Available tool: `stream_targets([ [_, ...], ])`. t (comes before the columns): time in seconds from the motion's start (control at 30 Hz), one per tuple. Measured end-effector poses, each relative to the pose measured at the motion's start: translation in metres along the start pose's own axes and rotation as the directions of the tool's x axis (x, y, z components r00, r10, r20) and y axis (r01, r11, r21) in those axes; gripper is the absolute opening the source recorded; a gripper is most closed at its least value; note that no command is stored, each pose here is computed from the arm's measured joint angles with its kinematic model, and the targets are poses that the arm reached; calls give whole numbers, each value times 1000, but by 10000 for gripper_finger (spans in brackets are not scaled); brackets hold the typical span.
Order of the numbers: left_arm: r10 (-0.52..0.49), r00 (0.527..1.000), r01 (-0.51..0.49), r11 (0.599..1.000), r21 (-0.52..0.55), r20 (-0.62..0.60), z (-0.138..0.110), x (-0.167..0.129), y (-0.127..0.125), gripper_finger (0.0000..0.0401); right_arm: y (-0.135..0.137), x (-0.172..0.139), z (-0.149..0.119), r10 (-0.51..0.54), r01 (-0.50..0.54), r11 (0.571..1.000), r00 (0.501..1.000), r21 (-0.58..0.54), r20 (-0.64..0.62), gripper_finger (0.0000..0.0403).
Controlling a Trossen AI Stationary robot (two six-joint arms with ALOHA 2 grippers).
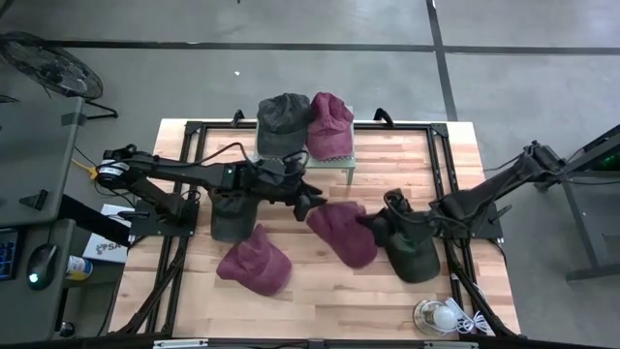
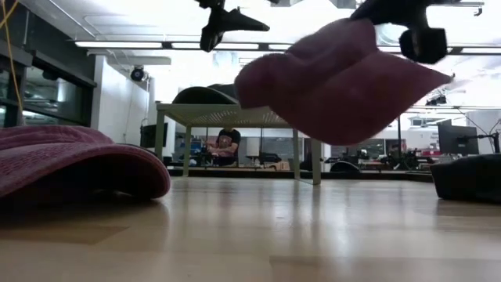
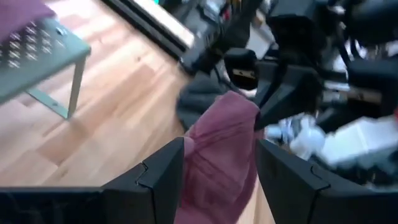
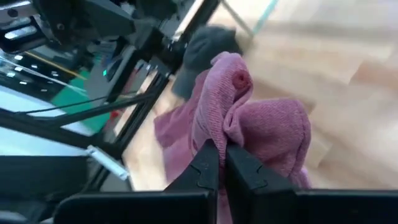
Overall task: Pick & Place hat
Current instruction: Stack the right maroon cap on top of the maroon cap on the shelf
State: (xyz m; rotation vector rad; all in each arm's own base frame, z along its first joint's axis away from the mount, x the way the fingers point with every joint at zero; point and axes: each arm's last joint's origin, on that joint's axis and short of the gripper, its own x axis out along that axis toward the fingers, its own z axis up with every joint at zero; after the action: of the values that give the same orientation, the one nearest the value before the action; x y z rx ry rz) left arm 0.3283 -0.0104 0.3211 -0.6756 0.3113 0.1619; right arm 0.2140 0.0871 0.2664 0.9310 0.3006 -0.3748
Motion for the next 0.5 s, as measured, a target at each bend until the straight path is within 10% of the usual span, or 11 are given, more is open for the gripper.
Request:
stream_targets([
  [0.5, -54, 987, 63, 996, -58, 151, 21, 0, 2, 253, 38, -23, 48, -85, 105, 954, 993, -279, 85, 0],
])
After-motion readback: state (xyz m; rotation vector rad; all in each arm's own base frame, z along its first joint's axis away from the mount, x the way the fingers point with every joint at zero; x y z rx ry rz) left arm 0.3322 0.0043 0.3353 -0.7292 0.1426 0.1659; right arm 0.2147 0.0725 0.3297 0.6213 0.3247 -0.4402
